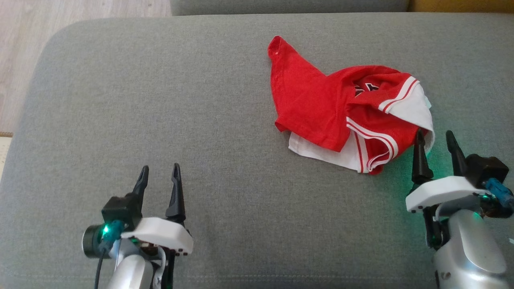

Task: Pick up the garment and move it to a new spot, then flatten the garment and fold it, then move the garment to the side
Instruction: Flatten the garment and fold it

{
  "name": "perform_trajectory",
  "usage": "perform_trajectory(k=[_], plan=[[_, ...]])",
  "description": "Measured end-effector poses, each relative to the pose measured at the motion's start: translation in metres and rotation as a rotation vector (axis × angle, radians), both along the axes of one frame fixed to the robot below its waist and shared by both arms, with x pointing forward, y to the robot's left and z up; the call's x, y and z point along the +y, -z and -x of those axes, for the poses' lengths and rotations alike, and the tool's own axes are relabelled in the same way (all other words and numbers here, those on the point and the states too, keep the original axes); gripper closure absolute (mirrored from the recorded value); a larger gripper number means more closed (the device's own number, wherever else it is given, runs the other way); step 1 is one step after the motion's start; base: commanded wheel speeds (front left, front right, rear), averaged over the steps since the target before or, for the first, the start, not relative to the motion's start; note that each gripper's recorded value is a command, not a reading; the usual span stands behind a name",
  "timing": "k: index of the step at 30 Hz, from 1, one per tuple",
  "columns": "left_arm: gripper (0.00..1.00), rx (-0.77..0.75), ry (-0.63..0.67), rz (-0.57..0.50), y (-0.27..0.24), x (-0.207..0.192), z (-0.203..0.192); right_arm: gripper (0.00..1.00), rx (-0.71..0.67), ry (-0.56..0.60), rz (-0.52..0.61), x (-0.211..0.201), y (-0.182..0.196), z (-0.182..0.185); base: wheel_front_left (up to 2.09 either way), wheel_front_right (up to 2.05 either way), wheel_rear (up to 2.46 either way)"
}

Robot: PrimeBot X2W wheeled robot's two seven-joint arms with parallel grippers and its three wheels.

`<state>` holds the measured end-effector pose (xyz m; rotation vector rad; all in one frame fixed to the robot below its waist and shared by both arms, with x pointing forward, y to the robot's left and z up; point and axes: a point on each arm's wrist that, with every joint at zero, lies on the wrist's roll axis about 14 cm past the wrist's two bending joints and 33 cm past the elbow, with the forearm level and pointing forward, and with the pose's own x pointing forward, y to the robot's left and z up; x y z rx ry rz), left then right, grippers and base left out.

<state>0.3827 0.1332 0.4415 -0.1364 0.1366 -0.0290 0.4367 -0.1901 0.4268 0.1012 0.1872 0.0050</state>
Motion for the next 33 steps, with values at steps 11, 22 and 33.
perform_trajectory(k=[11,22,33], plan=[[0.00,0.006,0.002,0.001,0.002,0.001,0.003,0.00,0.015,0.021,0.023,-0.008,0.004,0.000,0.00,0.00,0.00],[0.00,0.012,-0.009,0.000,0.003,0.004,0.005,1.00,-0.189,0.007,0.109,-0.016,-0.065,-0.041,0.00,0.00,0.00],[0.00,0.006,-0.013,0.028,-0.001,0.003,0.013,1.00,-0.685,-0.419,0.289,0.124,-0.252,-0.092,0.00,0.00,0.00]])
